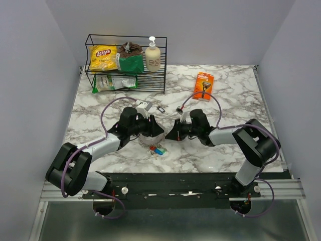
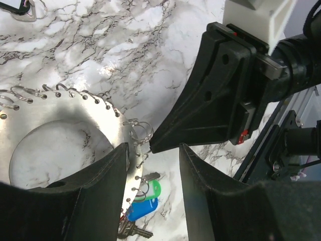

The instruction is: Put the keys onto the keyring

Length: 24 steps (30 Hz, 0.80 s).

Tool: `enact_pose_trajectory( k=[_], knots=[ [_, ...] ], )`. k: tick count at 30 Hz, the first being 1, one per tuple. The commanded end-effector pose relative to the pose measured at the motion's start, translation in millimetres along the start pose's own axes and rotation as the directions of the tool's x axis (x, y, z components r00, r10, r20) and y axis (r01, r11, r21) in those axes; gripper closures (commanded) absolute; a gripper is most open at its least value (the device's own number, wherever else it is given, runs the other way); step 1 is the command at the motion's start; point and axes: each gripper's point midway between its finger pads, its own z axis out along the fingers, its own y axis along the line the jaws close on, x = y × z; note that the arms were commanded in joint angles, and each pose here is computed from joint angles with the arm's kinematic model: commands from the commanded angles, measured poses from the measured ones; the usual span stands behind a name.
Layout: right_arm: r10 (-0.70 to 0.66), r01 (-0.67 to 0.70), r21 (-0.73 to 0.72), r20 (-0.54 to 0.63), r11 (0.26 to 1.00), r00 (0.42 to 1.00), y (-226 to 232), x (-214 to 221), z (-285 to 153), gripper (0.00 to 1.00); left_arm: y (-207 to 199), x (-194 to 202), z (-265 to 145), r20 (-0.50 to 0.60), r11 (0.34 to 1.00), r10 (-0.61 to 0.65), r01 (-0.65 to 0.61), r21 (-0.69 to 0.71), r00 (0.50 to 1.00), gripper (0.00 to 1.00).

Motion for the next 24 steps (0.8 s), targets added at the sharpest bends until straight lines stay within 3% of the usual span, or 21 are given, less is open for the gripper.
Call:
enact_pose_trajectory(
  k=[1, 24],
  knots=[
    [-0.130, 0.131, -0.053, 0.029, 0.990, 0.991, 22.7, -6.6, -3.4, 0.99, 0.6, 3.2, -0.1, -0.011, 1.000, 0.019, -0.019, 0.017, 1.000, 0.46],
    [-0.395, 0.405, 0.125, -0.098, 0.906, 0.913, 23.1, 15.5, -20.4, 0.99, -14.3, 15.6, -13.8, -0.082, 0.997, 0.009, -0.003, 0.074, 0.997, 0.57]
  ],
)
